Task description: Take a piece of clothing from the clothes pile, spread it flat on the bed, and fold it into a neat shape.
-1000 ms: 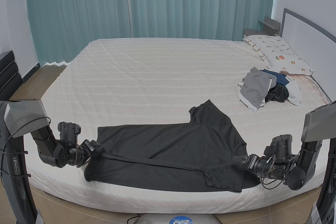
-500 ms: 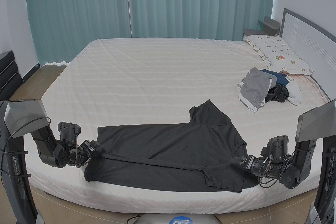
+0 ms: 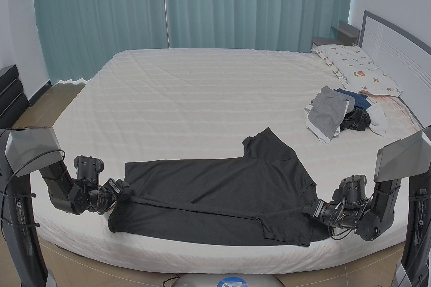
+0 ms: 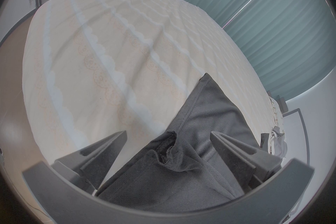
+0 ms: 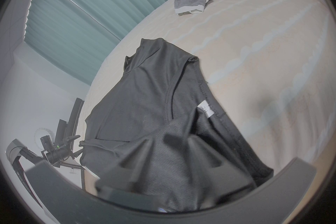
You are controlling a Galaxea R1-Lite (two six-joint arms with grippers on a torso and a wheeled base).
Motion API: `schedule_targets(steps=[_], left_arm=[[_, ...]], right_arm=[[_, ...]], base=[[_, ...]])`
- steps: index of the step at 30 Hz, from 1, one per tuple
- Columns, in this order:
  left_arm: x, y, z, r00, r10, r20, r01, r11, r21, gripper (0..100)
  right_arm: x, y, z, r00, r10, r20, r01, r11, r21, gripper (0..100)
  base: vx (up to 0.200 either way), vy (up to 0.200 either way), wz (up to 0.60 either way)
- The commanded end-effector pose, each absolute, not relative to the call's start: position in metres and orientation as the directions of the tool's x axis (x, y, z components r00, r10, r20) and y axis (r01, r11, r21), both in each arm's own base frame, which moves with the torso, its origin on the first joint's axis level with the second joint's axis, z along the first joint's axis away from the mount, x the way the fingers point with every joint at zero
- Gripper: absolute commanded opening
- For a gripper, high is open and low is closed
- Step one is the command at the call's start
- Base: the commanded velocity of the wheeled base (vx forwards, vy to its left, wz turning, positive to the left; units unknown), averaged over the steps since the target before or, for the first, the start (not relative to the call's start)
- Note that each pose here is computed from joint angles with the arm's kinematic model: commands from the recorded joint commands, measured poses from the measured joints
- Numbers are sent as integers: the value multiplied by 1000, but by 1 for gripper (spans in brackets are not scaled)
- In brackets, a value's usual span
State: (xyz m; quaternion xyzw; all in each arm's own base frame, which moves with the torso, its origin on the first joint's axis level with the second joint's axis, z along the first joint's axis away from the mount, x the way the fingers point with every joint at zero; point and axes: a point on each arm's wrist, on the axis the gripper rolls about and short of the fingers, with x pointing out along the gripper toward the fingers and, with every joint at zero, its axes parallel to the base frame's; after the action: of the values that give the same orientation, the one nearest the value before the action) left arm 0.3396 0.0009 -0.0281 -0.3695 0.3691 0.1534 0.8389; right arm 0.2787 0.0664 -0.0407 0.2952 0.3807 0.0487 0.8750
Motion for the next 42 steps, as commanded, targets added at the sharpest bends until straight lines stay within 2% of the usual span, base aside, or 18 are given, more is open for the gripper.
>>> schedule_targets(steps=[1,13,31,32,42], left_arm=[[339,1,-28,681,-15,-733,-531,679,-507,100],[339,1,-28,679,-15,-734,-531,680,-506,100],[339,1,-28,681,-15,-733,-530,680,-506,100],[339,1,-28,681,-15,-733,-530,680,-506,100],[340,-5,-24,693,-38,-720,-501,693,-518,100]], right_arm=[[279,62,-44,704,295,-646,156,823,546,0],[289,46,-36,778,261,-572,155,802,576,0],[289,46,-38,776,268,-572,149,802,579,0],[289,46,-39,775,269,-572,148,802,579,100],[285,46,-42,802,275,-530,117,799,590,100]], base=[[0,0,0],[0,0,0],[0,0,0],[0,0,0],[0,0,0]])
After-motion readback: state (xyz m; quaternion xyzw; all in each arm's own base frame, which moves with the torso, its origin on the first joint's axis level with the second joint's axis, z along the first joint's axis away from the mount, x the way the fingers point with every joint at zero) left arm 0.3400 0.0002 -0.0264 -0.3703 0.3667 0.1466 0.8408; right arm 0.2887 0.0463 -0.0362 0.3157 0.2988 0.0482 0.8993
